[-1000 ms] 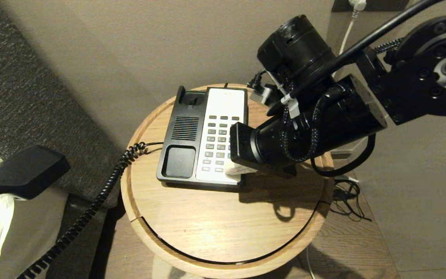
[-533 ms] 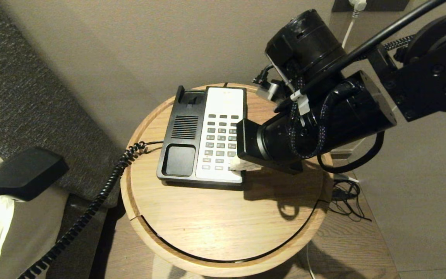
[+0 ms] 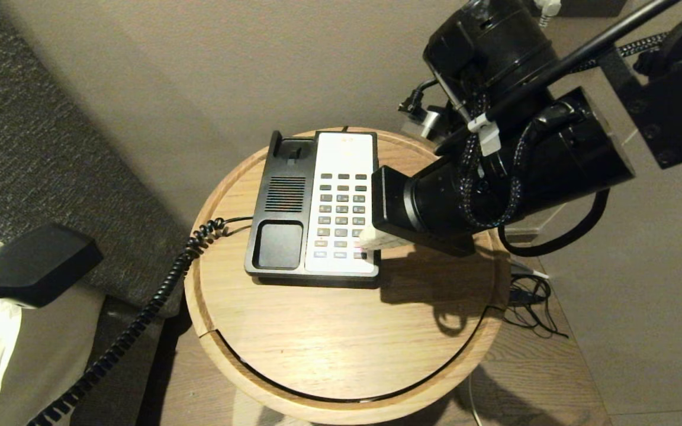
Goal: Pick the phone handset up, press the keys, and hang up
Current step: Dial the number, then put the handset back
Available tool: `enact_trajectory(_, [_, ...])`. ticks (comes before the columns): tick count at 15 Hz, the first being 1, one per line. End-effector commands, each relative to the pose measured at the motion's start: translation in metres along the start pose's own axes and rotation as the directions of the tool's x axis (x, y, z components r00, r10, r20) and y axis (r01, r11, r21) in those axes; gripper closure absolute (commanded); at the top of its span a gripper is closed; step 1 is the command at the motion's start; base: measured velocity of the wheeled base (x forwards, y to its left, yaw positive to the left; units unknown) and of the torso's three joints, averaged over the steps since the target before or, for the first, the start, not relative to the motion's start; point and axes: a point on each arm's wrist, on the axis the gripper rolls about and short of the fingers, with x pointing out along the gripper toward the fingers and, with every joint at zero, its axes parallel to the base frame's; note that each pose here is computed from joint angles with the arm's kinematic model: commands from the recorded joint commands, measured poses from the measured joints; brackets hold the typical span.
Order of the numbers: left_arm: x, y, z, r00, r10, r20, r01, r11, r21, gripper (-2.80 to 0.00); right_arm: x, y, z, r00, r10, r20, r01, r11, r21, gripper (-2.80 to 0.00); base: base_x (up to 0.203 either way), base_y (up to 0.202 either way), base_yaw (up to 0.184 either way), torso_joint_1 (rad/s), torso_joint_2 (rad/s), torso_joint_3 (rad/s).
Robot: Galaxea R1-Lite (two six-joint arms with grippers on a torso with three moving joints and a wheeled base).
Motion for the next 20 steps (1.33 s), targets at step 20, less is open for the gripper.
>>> enact_trajectory(20, [0.159, -0.051, 0.09, 0.951, 0.178, 0.251, -0.247, 0.929, 0.275, 0.0, -0.284, -0.119, -0.154, 0.798, -0.136, 0.587, -0.104, 0.929, 0.355, 0.0, 0.0, 0.0, 0.0, 0.0, 0.0, 0.0])
